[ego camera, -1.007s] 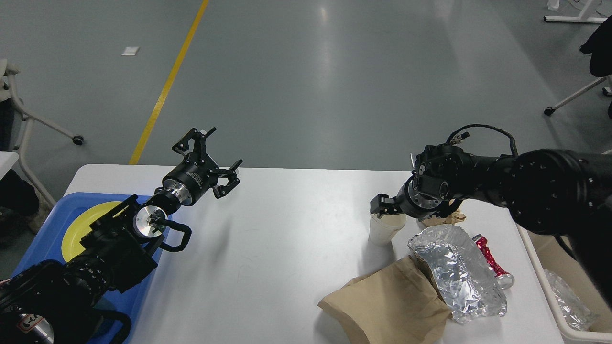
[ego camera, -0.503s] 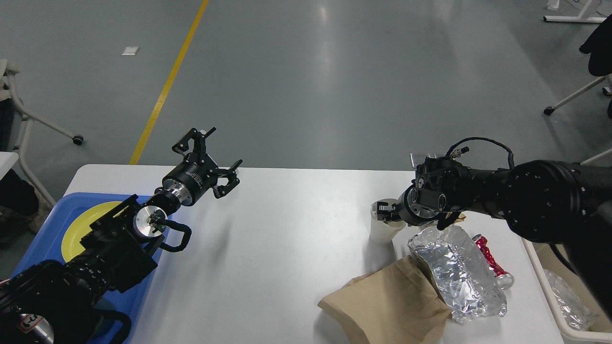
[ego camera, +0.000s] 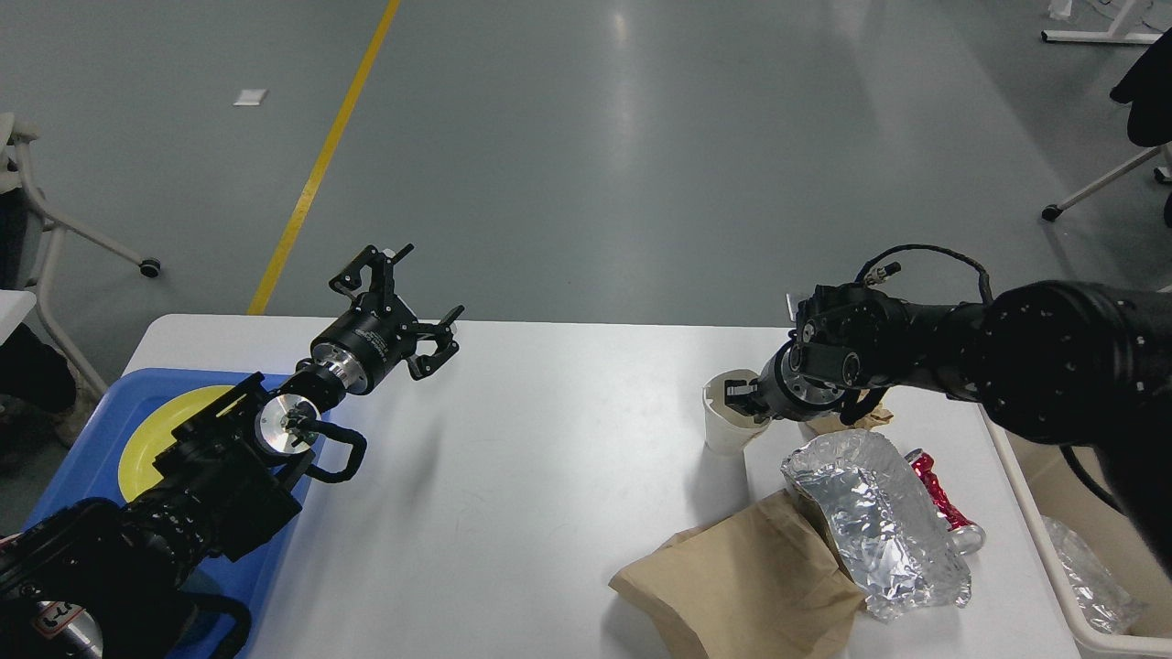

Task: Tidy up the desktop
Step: 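Grasp the paper cup with the right gripper and lift it, then carry the paper cup over the white bin and release it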

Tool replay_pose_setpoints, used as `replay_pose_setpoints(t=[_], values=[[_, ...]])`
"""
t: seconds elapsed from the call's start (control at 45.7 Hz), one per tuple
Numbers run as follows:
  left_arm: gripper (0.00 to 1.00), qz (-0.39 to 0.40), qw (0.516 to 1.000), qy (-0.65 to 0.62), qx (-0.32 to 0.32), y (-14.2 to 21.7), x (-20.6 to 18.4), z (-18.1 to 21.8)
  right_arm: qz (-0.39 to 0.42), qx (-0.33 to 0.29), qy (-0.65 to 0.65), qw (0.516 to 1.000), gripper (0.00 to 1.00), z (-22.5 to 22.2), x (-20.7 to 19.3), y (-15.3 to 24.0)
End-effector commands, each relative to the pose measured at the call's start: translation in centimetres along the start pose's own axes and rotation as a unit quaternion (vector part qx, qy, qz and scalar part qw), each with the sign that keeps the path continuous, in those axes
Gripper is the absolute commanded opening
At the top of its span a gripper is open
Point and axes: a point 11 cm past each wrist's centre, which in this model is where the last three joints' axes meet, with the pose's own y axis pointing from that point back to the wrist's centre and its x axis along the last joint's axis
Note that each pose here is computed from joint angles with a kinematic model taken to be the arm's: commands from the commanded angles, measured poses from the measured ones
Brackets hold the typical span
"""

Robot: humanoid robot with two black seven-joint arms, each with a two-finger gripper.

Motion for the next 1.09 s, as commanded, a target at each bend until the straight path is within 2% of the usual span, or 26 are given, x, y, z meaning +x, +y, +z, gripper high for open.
replay_pose_setpoints(t=[0.0,0.153,0.416,0.635,0.897,1.073], values=[[0.97,0.0,1.0,0.0,0.001,0.0,0.0,0.0,-0.013,0.007,0.001,1.0,0.0,-0.3,1.2,1.9],[0.97,0.0,1.0,0.0,0.0,0.0,0.0,0.0,-0.035,0.013,0.001,0.999,0.0,0.0,3.5,5.9],[0.97,0.0,1.0,0.0,0.0,0.0,0.0,0.0,-0.082,0.031,0.003,0.996,0.0,1.2,8.0,17.0],[0.97,0.0,1.0,0.0,0.0,0.0,0.0,0.0,0.011,0.004,-0.018,1.0,0.0,4.5,12.5,25.6],[0.97,0.0,1.0,0.0,0.0,0.0,0.0,0.0,0.09,-0.108,-0.057,0.988,0.0,12.5,15.4,30.2],[0.97,0.0,1.0,0.0,0.0,0.0,0.0,0.0,0.176,-0.171,-0.101,0.964,0.0,20.2,15.9,29.9]])
